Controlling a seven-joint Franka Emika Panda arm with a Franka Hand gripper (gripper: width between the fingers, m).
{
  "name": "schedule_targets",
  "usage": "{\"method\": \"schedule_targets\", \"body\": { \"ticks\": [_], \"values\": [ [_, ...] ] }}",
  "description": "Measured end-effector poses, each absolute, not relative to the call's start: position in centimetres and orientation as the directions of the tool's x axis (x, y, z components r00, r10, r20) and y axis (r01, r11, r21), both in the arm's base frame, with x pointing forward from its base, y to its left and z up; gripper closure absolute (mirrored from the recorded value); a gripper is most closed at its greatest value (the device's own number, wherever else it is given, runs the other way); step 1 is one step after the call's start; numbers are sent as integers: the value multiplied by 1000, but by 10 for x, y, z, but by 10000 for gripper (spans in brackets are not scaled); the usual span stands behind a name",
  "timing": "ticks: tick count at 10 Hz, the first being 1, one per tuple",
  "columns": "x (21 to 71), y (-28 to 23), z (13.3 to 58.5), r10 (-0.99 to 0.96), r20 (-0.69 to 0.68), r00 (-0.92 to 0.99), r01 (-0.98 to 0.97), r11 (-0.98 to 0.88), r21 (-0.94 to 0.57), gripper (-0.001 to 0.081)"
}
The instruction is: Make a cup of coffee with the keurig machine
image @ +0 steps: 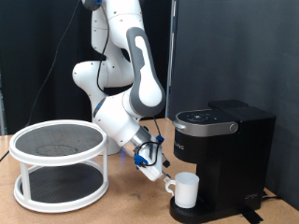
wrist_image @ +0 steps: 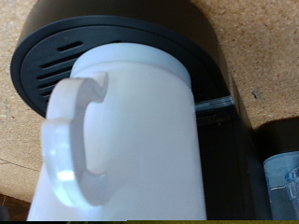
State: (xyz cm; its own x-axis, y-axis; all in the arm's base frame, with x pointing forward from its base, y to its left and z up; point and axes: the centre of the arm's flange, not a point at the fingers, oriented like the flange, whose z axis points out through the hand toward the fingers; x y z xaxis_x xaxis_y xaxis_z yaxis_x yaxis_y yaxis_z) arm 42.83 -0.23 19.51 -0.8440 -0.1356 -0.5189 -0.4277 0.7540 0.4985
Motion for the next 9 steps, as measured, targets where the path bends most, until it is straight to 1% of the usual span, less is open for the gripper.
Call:
{"method": "schedule_targets", "body": {
  "ticks": [4,9],
  "values": [
    [431,3,195,-148,-514,-845,-440,737,512,72],
    [430,25,195,-180,-510,-841,-474,700,534,72]
  ]
}}
